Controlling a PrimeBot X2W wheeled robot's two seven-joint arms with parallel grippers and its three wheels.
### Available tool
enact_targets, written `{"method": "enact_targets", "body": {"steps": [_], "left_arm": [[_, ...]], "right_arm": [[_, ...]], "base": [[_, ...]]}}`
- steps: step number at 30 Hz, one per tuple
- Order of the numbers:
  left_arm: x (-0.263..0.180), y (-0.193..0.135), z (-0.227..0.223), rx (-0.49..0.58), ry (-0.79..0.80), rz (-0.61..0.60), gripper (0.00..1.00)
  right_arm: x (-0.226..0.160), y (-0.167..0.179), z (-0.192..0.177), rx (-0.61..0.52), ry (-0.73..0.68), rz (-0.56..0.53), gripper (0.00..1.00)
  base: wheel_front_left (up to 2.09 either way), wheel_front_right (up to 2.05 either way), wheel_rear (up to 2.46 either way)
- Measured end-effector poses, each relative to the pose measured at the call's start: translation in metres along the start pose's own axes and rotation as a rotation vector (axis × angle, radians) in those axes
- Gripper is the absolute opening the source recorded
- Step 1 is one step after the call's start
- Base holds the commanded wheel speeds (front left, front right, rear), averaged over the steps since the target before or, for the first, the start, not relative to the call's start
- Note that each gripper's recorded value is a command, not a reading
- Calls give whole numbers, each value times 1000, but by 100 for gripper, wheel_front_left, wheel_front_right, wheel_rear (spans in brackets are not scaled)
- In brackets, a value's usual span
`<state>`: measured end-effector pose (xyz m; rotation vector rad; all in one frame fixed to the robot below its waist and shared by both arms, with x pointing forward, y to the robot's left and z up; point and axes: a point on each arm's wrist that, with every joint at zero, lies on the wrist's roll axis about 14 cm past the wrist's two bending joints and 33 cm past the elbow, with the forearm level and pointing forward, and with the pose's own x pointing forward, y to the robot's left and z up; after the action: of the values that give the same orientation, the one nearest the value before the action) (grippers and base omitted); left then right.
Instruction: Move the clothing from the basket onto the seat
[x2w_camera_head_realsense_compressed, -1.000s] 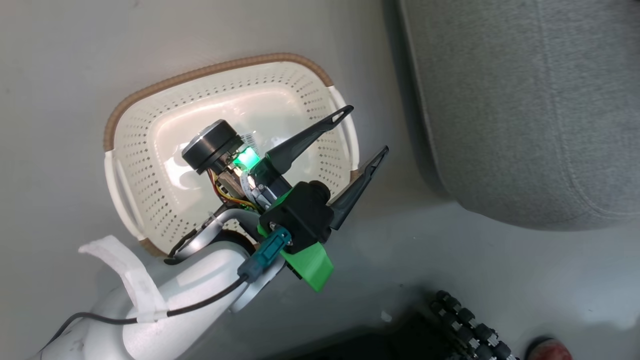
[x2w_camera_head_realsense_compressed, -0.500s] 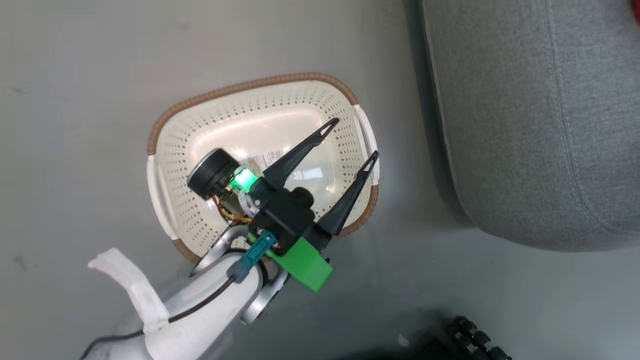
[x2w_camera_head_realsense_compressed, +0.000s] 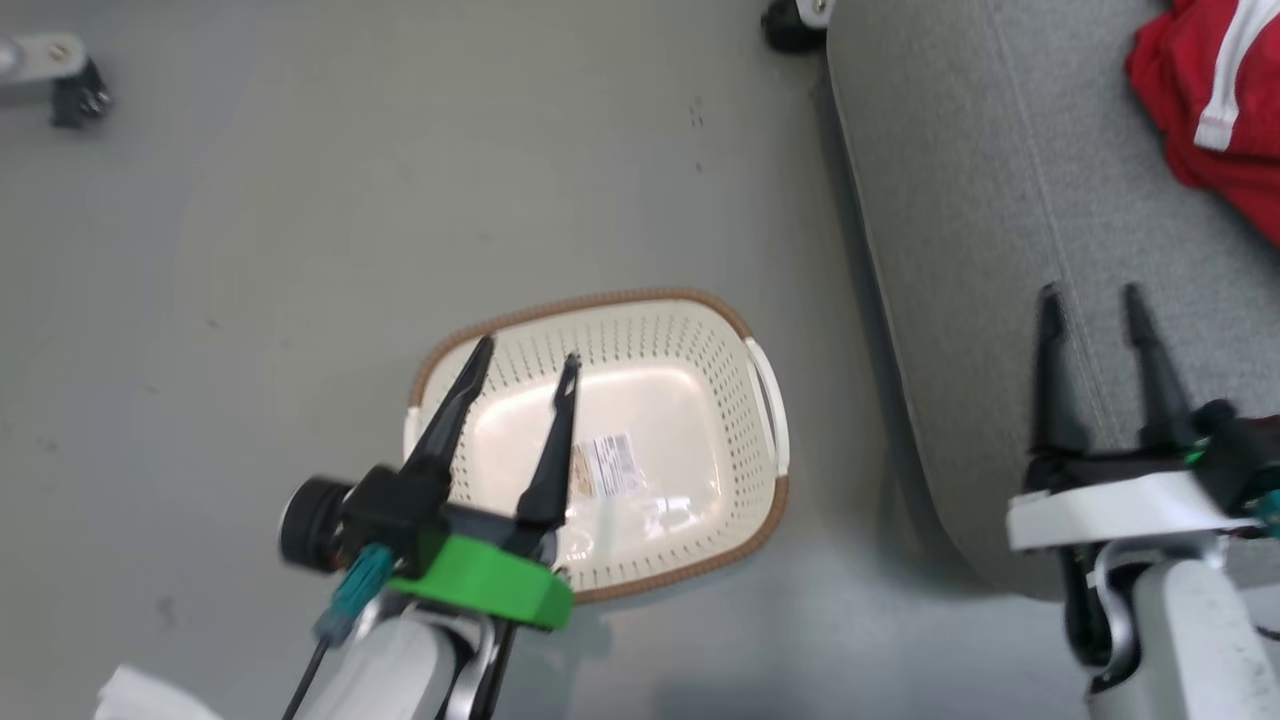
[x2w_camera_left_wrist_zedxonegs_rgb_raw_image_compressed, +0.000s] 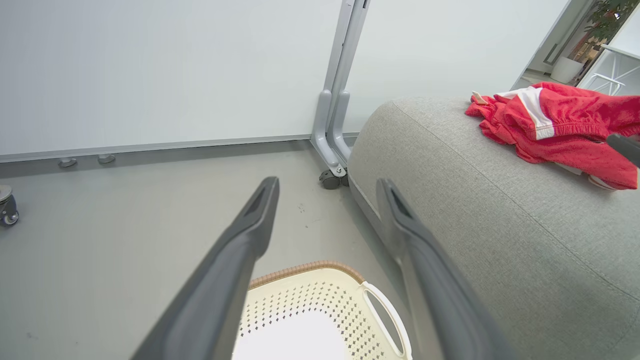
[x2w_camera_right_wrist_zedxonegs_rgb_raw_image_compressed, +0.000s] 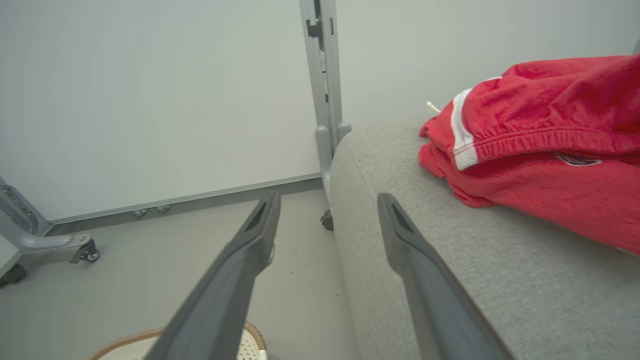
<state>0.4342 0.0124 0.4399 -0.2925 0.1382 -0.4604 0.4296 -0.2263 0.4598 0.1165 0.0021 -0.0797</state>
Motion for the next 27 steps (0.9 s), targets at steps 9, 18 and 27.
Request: {"method": "enact_targets", "body": {"steps": [9,18,27], "left_arm": [[-86,40,54,114,-147,251,100],[-163,52,84,205,-244,358,100],[-207,51,67,238,-210,390,100]], "right_arm": [[-44,58,26,35,-44,168,100],[-90,55,45,16,-93,183,100],[-123,59,48,-9,-109,212,100]], "base": [[0,0,0],[0,0,0],[0,0,0]]}}
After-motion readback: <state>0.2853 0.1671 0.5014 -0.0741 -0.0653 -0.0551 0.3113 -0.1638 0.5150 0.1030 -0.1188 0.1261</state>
